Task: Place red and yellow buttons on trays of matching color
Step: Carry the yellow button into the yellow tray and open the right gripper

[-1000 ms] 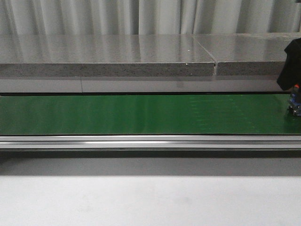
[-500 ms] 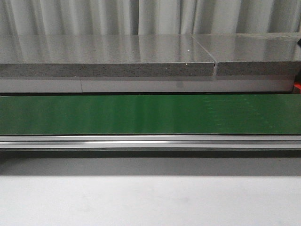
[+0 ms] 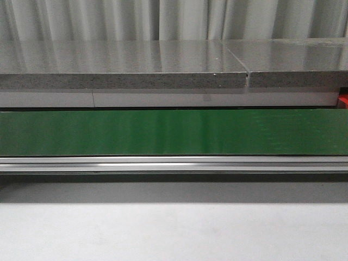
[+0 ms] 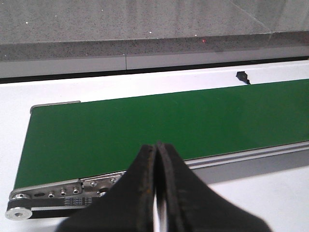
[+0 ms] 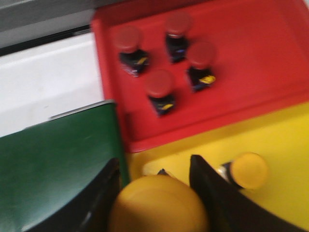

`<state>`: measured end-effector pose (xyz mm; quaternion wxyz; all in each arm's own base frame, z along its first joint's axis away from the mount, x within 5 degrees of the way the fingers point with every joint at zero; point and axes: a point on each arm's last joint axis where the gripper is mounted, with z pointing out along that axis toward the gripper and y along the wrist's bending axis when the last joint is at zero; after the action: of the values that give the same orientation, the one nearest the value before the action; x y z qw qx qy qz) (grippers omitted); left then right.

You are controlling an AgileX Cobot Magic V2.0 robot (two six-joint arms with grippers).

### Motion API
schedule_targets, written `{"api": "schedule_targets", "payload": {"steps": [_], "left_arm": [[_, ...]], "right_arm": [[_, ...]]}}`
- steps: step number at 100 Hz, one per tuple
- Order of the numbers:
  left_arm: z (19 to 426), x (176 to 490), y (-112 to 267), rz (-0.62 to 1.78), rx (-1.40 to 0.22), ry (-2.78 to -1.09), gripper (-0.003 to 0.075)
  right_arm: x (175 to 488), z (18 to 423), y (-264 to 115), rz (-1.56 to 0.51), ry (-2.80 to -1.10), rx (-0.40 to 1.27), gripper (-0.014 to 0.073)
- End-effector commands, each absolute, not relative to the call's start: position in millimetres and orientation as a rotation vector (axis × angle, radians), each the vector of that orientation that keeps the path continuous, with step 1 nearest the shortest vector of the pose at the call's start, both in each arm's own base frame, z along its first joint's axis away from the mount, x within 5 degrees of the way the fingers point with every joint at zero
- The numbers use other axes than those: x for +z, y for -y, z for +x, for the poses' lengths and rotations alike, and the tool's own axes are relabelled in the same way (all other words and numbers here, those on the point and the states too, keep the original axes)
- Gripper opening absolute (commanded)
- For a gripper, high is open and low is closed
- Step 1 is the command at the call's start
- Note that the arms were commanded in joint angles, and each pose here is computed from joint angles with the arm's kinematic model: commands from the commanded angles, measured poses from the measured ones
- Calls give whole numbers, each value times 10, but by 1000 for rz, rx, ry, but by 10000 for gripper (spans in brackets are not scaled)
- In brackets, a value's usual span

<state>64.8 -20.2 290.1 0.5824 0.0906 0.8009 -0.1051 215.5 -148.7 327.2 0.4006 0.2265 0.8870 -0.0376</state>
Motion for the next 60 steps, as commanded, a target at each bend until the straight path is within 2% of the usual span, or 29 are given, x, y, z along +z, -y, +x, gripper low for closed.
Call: {"api": "schedule_targets", "payload": {"steps": [1, 13, 26, 60], "left_arm": [[668, 3050, 212, 194, -269, -1773, -19], [668, 3050, 212, 194, -269, -1773, -19], [668, 3050, 212, 194, -269, -1773, -19], [668, 3050, 212, 194, -269, -1773, -19]], "right_arm": [[3492, 1988, 1687, 727, -2083, -166, 183], [3506, 1852, 1852, 856, -2015, -199, 183], [3430, 1788, 1934, 902, -1981, -245, 183], [2768, 1642, 1929, 1010, -1971, -330, 183]]}}
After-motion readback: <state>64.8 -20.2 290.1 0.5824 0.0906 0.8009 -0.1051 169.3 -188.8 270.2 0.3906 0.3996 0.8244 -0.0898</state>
